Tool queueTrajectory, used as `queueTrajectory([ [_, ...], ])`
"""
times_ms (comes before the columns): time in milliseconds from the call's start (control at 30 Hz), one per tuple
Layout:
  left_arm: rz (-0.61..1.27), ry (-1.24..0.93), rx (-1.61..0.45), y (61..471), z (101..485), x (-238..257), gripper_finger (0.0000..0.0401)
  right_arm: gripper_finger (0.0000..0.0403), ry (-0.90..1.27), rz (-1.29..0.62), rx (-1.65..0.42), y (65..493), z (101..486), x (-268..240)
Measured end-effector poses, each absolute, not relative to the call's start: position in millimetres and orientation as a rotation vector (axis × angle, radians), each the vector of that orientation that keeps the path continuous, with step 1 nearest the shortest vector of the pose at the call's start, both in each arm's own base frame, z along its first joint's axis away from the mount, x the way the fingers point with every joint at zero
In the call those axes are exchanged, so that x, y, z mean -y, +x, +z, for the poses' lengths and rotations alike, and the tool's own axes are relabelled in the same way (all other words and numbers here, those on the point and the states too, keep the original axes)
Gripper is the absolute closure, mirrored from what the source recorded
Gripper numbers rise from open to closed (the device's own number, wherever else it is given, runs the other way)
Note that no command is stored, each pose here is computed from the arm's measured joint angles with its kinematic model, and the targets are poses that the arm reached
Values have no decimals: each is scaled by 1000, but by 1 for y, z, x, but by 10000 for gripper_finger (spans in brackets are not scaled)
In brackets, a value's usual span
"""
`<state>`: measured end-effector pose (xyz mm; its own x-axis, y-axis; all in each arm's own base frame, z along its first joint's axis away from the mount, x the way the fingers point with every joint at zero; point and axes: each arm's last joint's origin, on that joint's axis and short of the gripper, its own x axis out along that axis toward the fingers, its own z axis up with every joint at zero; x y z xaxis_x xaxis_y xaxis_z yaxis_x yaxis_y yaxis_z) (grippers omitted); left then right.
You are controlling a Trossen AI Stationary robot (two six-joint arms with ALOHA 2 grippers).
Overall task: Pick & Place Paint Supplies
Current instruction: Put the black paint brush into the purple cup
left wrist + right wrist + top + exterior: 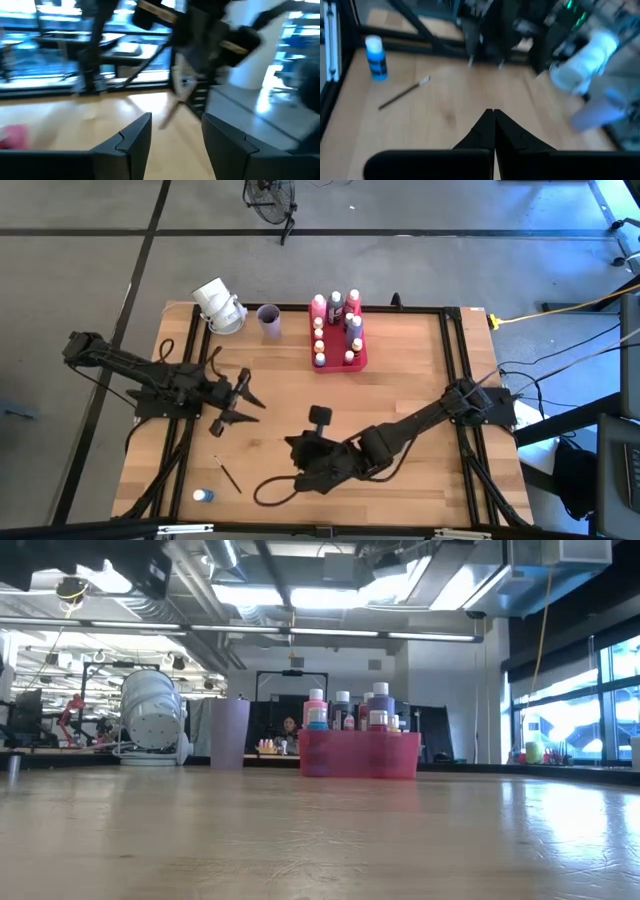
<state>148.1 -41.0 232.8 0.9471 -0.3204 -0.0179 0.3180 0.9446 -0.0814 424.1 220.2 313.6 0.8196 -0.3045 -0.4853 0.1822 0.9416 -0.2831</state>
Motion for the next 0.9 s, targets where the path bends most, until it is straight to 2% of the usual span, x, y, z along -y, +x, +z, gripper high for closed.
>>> queueTrajectory([
  [267,-457,-17,-10,157,229,59,232,403,-316,-218,-443,436,326,-216],
  [600,-460,59,66,174,224,71,232,403,-352,-100,-366,445,336,-214],
  [900,-455,96,113,185,220,75,232,403,-336,-81,-368,453,336,-199],
])
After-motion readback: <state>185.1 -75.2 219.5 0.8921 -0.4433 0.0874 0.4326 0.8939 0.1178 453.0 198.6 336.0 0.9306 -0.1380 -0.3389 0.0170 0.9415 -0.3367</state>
